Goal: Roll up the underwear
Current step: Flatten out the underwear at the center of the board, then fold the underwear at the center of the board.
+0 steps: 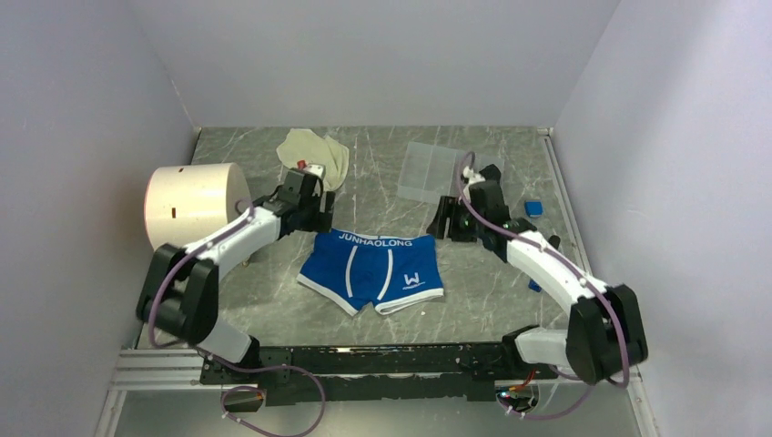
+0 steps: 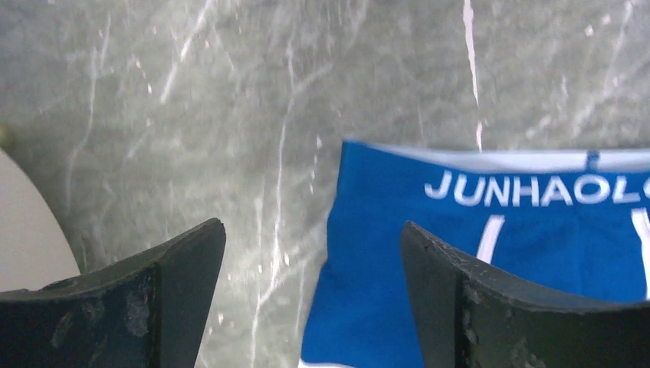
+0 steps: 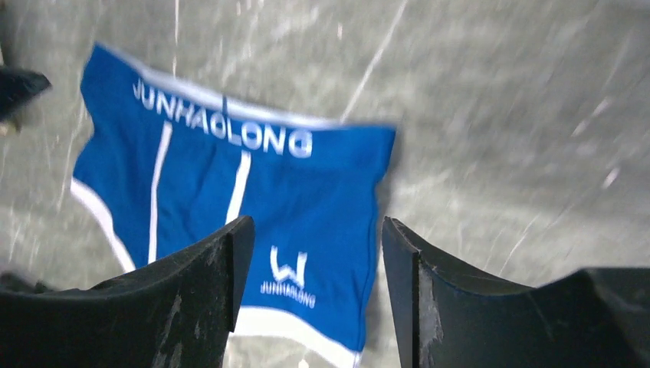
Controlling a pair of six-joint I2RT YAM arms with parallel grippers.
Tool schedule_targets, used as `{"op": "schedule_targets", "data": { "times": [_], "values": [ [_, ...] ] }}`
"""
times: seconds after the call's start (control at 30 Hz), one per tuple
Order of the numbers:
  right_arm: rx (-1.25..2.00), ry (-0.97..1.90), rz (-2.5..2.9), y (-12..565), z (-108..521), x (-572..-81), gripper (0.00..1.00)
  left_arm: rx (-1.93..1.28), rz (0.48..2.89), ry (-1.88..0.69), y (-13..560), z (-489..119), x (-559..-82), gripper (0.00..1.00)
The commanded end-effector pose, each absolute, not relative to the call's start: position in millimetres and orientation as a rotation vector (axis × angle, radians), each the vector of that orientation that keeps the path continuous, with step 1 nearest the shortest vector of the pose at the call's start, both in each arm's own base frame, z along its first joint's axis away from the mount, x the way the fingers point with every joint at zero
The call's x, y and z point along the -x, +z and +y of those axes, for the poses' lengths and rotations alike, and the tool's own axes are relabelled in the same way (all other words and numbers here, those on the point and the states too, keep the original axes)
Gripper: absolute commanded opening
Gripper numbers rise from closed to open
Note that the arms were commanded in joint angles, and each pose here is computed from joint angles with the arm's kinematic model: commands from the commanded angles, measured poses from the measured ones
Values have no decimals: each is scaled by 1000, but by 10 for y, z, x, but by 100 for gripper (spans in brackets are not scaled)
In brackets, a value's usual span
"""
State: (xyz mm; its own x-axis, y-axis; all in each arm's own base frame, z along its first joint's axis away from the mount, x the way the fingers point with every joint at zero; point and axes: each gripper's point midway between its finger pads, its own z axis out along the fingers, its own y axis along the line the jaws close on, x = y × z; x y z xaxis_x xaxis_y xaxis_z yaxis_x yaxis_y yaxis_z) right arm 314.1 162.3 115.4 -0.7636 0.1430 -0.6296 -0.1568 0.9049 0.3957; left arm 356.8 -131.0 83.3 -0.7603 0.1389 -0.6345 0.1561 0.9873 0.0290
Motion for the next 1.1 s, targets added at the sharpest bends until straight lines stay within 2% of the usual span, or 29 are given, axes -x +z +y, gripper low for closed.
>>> {"op": "schedule_targets", "data": {
  "times": [0.0, 0.03, 0.27, 0.37, 0.6, 0.7, 0.77, 0.83, 0.87, 0.9, 0.97, 1.0, 1.07],
  "values": [
    [-82, 725, 2552, 709, 1666, -2490, 66, -105, 2442, -208, 852, -1389, -3213, 88],
    [-103, 736, 2587, 621, 1651, -2373, 66, -56, 2450, -196, 789, -1327, -3117, 86],
    [-192, 813, 2681, 319, 1611, -1894, 65, 160, 2405, -280, 617, -1167, -2623, 93],
    [-208, 835, 2697, 279, 1624, -1839, 61, 189, 2423, -290, 549, -1133, -2497, 92],
    [-212, 809, 2717, 291, 1599, -1831, 10, 239, 2412, -288, 576, -1066, -2398, 88],
    [-258, 705, 2749, 269, 1467, -1778, 5, 252, 2414, -288, 586, -1048, -2361, 88],
    [-291, 663, 2760, 275, 1401, -1723, 5, 256, 2413, -284, 588, -1033, -2340, 88],
    [-361, 667, 2746, 306, 1386, -1691, 13, 264, 2415, -271, 575, -1005, -2320, 89],
    [-393, 642, 2719, 349, 1354, -1733, 18, 262, 2415, -267, 565, -999, -2316, 89],
    [-406, 640, 2679, 417, 1348, -1797, 29, 258, 2413, -266, 553, -997, -2319, 89],
    [-400, 648, 2581, 608, 1357, -1976, 55, 248, 2419, -279, 548, -1024, -2326, 87],
    [-378, 647, 2535, 734, 1367, -2081, 59, 241, 2428, -288, 537, -1044, -2322, 85],
    [-327, 650, 2469, 977, 1404, -2275, 62, 217, 2440, -338, 512, -1125, -2313, 81]
  ]
}}
